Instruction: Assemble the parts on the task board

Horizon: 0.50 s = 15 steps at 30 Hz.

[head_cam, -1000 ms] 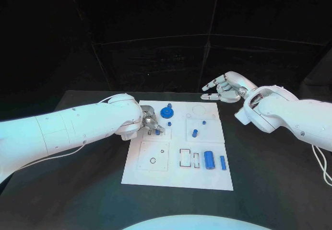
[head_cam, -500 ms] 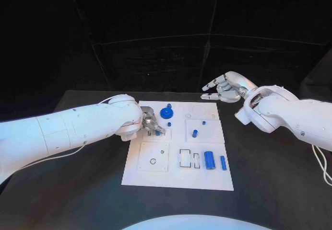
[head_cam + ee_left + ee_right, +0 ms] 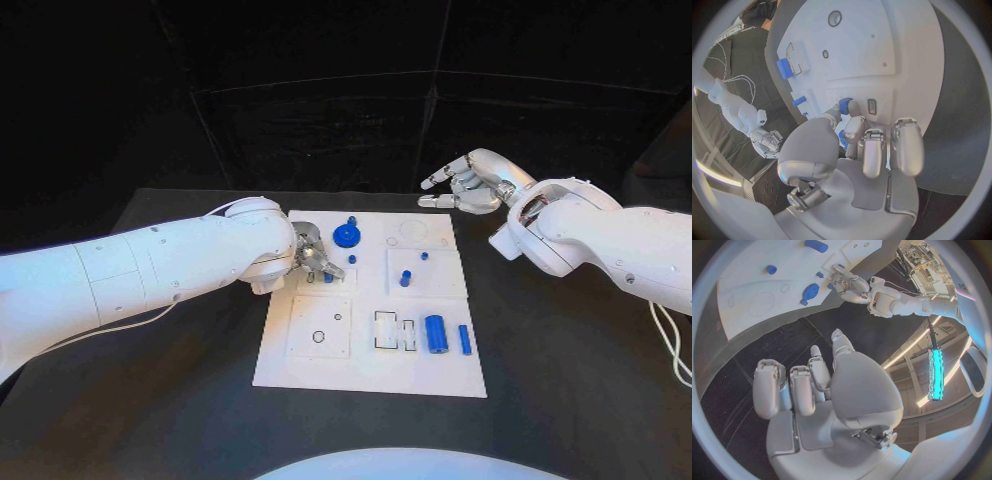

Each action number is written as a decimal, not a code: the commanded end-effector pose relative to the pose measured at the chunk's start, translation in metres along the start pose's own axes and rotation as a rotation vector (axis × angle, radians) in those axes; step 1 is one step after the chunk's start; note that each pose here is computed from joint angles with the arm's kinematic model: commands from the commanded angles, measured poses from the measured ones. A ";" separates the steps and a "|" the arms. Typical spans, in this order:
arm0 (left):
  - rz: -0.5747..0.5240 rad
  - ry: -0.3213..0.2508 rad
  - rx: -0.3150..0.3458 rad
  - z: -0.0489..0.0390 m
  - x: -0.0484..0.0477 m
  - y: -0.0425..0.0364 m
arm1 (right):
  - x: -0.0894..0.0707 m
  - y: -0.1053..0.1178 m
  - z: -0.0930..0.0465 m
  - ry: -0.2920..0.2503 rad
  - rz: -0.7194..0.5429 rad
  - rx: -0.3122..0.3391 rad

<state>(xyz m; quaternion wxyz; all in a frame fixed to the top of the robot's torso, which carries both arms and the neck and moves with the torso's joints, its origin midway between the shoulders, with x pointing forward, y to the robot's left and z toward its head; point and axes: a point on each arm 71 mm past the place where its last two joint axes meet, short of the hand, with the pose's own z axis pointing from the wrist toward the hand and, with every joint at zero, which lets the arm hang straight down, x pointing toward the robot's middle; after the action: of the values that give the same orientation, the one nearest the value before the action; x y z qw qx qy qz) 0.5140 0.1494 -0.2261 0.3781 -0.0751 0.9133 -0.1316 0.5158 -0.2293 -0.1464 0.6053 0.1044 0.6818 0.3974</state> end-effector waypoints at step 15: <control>-0.013 -0.021 -0.001 -0.0072 -0.0052 0.0063 | 0.000 0.001 0.001 0.006 -0.001 -0.010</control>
<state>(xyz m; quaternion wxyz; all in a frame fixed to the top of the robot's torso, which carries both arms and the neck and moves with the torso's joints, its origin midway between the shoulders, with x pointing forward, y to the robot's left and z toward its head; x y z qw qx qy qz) 0.5120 0.1581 -0.2218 0.3823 -0.0806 0.9109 -0.1327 0.5164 -0.2295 -0.1467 0.6047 0.1040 0.6825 0.3972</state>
